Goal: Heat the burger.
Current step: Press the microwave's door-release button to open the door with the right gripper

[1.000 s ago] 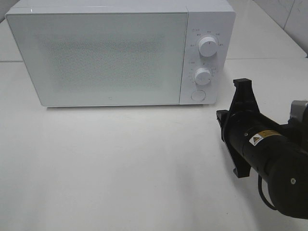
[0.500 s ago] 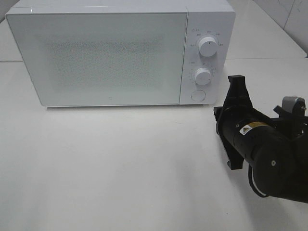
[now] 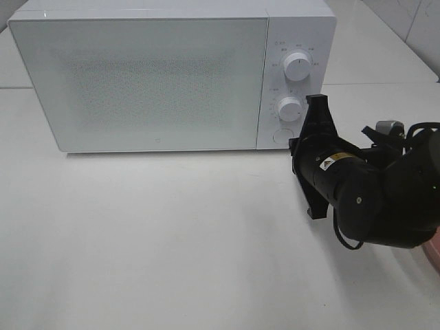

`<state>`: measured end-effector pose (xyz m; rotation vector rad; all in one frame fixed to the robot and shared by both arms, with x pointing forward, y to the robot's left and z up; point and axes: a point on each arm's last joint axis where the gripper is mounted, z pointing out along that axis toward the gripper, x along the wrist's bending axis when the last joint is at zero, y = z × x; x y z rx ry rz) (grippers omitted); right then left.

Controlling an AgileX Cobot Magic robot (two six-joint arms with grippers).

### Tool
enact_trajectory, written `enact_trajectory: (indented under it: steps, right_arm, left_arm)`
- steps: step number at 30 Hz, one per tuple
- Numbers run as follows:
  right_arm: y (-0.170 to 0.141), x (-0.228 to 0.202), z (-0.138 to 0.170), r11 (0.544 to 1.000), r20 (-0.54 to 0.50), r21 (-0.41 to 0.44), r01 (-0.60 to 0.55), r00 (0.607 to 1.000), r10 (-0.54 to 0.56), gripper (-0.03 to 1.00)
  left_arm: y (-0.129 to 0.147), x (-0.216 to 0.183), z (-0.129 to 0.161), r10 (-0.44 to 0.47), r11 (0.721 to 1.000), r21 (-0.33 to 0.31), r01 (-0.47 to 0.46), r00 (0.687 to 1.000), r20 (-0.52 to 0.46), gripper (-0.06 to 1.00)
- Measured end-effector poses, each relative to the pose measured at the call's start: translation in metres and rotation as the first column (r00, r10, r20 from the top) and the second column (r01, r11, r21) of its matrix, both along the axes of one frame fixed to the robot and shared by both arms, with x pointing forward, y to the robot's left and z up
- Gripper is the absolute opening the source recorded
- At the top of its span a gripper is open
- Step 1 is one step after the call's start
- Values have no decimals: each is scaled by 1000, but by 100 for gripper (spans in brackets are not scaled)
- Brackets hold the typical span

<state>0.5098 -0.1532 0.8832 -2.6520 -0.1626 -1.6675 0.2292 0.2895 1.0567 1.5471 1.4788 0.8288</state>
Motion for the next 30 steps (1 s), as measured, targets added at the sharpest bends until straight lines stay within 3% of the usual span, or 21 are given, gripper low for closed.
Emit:
enact_trajectory:
  steps: [30]
  right_arm:
    - [11, 48, -26, 999, -33, 31, 44, 999, -43, 1]
  left_arm:
    - [0, 0, 0, 0, 1000, 0, 0, 1000, 0, 97]
